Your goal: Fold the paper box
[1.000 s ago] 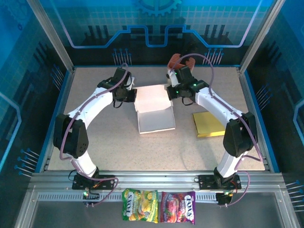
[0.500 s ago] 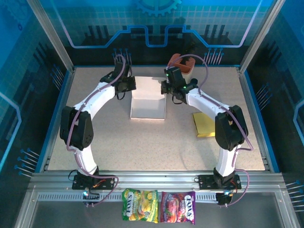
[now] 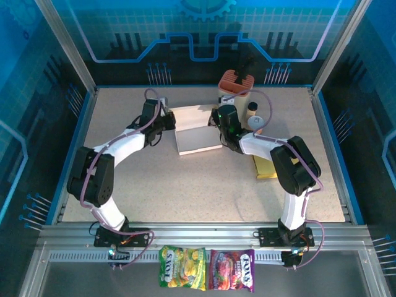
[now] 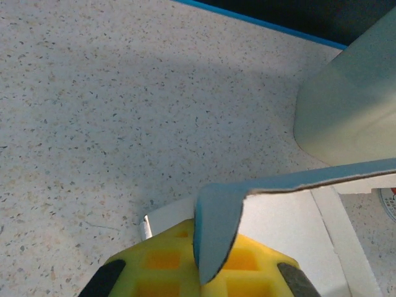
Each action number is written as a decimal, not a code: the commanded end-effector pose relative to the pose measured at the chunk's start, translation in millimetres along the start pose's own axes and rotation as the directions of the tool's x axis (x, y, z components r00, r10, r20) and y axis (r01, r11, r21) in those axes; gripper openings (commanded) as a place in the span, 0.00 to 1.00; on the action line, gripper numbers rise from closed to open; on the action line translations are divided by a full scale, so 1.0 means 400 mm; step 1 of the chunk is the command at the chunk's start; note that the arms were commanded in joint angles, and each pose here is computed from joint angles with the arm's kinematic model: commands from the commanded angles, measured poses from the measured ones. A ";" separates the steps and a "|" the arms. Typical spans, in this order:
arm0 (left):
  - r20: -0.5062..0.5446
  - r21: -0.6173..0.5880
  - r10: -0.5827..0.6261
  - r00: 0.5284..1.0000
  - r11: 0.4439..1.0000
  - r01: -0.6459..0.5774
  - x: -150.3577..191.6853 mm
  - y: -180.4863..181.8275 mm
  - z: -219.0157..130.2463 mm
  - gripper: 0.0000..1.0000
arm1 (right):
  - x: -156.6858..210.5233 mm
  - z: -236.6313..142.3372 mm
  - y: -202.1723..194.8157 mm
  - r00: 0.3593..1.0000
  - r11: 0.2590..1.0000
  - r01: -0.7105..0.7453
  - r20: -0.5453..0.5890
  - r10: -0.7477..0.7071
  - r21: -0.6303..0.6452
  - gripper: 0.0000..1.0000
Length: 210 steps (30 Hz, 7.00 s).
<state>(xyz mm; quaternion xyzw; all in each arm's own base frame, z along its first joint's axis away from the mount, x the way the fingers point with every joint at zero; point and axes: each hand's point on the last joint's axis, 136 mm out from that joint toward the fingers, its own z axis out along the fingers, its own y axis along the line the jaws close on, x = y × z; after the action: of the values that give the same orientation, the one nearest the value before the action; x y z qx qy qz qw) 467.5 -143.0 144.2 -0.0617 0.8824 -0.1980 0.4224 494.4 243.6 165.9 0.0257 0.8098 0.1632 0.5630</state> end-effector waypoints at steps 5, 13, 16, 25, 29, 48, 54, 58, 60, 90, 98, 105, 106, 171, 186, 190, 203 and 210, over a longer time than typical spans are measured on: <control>0.087 0.317 0.028 0.996 0.947 -0.054 -0.003 -0.158 -0.044 0.00 | -0.001 -0.076 0.188 0.987 0.957 -0.024 0.144 0.068 -0.289 0.00; 0.057 0.318 0.022 0.998 0.947 -0.039 0.074 -0.152 -0.044 0.00 | 0.073 -0.111 0.160 0.992 0.949 0.013 0.127 0.028 -0.314 0.00; 0.041 0.316 0.025 0.999 0.948 -0.037 0.109 -0.154 -0.049 0.00 | 0.122 -0.133 0.132 0.996 0.953 0.017 0.090 0.011 -0.303 0.00; -0.005 0.301 0.005 1.000 0.954 -0.003 0.207 -0.132 -0.074 0.00 | 0.172 -0.168 0.107 0.998 0.952 0.044 0.049 -0.031 -0.302 0.16; -0.011 0.281 0.009 1.000 0.960 -0.005 0.225 -0.116 -0.083 0.00 | 0.169 -0.187 0.102 0.999 0.955 0.049 0.026 -0.043 -0.292 0.21; -0.009 0.200 0.061 0.998 0.978 -0.058 0.233 -0.092 -0.087 0.00 | 0.246 -0.430 0.151 0.855 0.879 -0.206 -0.516 -0.051 -0.429 0.73; -0.014 0.198 0.064 0.998 0.978 -0.060 0.234 -0.094 -0.084 0.00 | 0.204 -0.525 0.136 0.855 0.871 -0.213 -0.516 -0.053 -0.443 0.82; -0.017 0.200 0.064 0.998 0.978 -0.059 0.237 -0.096 -0.082 0.00 | 0.192 -0.568 0.131 0.840 0.868 -0.207 -0.537 -0.079 -0.451 0.86; -0.016 0.203 0.063 0.998 0.977 -0.058 0.236 -0.098 -0.082 0.00 | 0.197 -0.573 0.124 0.827 0.874 -0.210 -0.556 -0.079 -0.437 0.86; 0.003 0.121 0.075 0.997 0.990 -0.075 0.220 -0.117 -0.086 0.00 | 0.061 -0.736 0.182 0.840 0.881 -0.146 -0.527 -0.131 -0.451 0.96; 0.005 0.122 0.097 0.995 0.988 -0.097 0.220 -0.127 -0.089 0.00 | -0.074 -0.635 0.005 0.742 0.877 -0.480 -0.551 0.381 -0.040 0.71; 0.000 0.119 0.110 0.994 0.987 -0.110 0.225 -0.129 -0.090 0.00 | 0.026 -0.532 -0.059 0.474 0.751 -0.608 -0.641 0.603 0.257 0.62; 0.002 0.119 0.112 0.994 0.987 -0.111 0.224 -0.130 -0.091 0.00 | 0.049 -0.521 -0.061 0.440 0.745 -0.602 -0.659 0.611 0.289 0.62; -0.298 0.117 -0.221 0.929 0.957 0.265 0.235 -0.138 -0.421 0.57 | 0.339 -0.395 -0.118 0.287 0.801 -0.442 -0.782 0.553 0.404 0.27; -0.599 0.080 -0.252 0.760 0.926 0.370 0.245 -0.132 -0.127 0.43 | 0.360 -0.397 -0.127 0.281 0.822 -0.410 -0.802 0.526 0.395 0.27; -0.648 0.077 -0.227 0.727 0.930 0.359 0.298 -0.144 -0.109 0.43 | 0.366 -0.395 -0.127 0.275 0.821 -0.410 -0.805 0.526 0.396 0.28; -0.683 0.000 -0.231 0.693 0.948 0.317 0.401 -0.096 -0.095 0.31 | 0.373 -0.393 -0.132 0.277 0.833 -0.394 -0.813 0.512 0.390 0.27; -0.689 -0.016 -0.235 0.686 0.951 0.310 0.425 -0.085 -0.100 0.31 | 0.378 -0.395 -0.138 0.283 0.846 -0.374 -0.822 0.494 0.379 0.27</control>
<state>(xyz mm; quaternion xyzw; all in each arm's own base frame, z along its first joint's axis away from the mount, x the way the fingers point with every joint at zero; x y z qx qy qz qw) 333.4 -211.7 67.7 -0.0990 0.9395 -0.3250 0.0440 303.7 186.6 63.1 0.1991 0.9441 0.2619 -0.0221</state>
